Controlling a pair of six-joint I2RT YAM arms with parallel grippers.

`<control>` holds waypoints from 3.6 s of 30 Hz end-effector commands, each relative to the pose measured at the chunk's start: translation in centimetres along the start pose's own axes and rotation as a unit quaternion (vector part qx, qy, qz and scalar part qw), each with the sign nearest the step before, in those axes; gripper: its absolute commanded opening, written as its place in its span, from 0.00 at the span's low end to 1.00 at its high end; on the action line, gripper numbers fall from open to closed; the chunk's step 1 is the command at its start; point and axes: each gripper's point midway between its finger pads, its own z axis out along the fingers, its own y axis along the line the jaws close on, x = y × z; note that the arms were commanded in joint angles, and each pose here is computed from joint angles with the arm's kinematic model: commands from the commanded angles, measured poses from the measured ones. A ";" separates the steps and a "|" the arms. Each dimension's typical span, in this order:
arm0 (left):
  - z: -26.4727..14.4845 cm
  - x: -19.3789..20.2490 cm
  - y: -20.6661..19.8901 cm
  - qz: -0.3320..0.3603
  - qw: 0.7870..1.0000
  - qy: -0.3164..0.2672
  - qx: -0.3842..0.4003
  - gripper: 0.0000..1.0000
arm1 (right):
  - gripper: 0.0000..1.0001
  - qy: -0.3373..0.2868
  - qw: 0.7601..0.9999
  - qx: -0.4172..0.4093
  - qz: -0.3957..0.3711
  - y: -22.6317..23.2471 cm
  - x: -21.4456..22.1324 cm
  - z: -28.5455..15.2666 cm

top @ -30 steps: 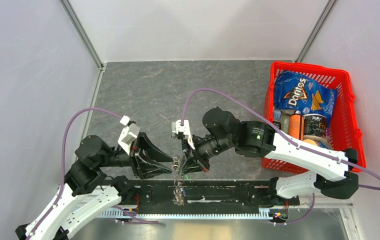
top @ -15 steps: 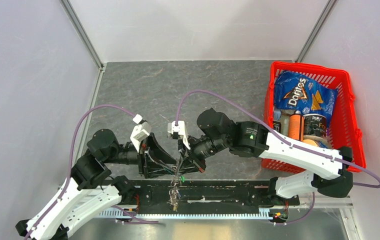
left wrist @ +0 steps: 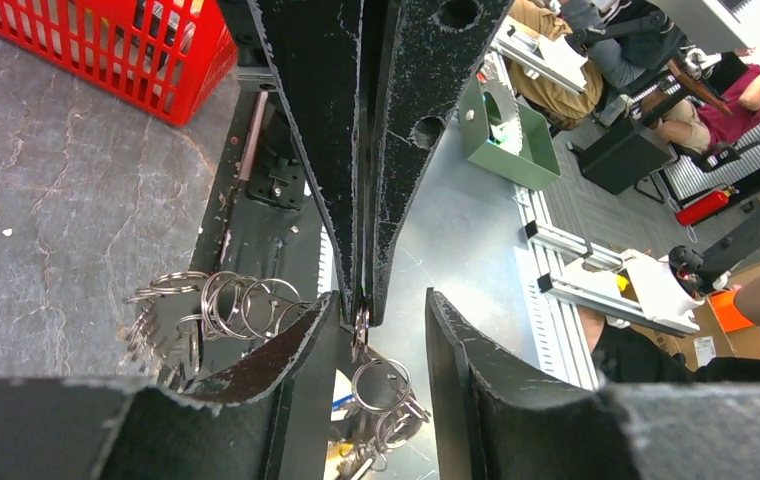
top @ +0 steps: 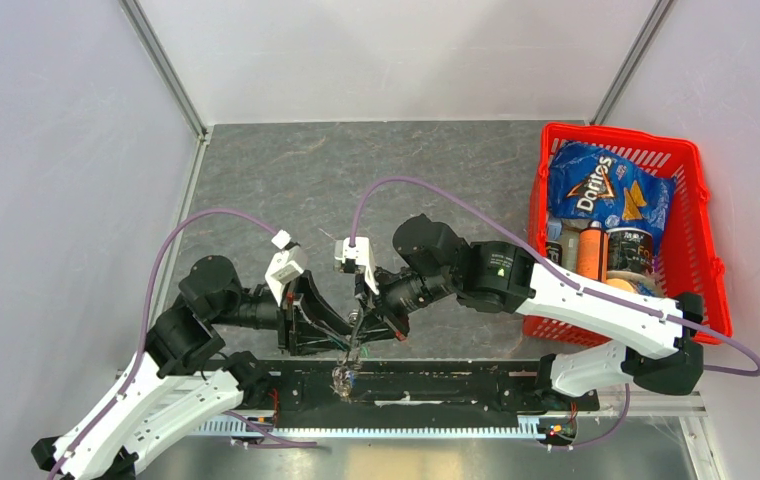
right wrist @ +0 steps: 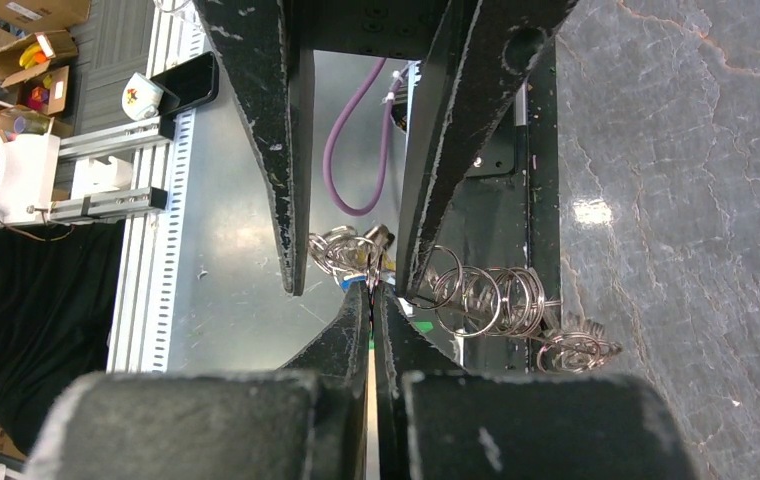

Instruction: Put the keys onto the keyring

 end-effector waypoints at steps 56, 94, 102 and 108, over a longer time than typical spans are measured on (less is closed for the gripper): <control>-0.3 -0.1 -0.3 0.050 0.999 0.000 0.009 0.02 | 0.00 -0.050 0.997 -0.036 -0.036 2.7 -2.4 -2.6; 0.2 -0.8 -1.0 0.040 0.998 -0.013 0.039 0.26 | 0.00 -0.043 0.998 -0.040 -0.034 2.2 -2.8 -1.5; 0.3 -0.8 -0.9 0.037 0.998 -0.014 0.041 0.22 | 0.00 -0.042 0.998 -0.044 -0.035 2.2 -2.9 -1.2; 0.4 -0.6 -0.9 0.035 0.998 -0.011 0.045 0.20 | 0.00 -0.046 0.997 -0.040 -0.038 2.1 -3.2 -1.3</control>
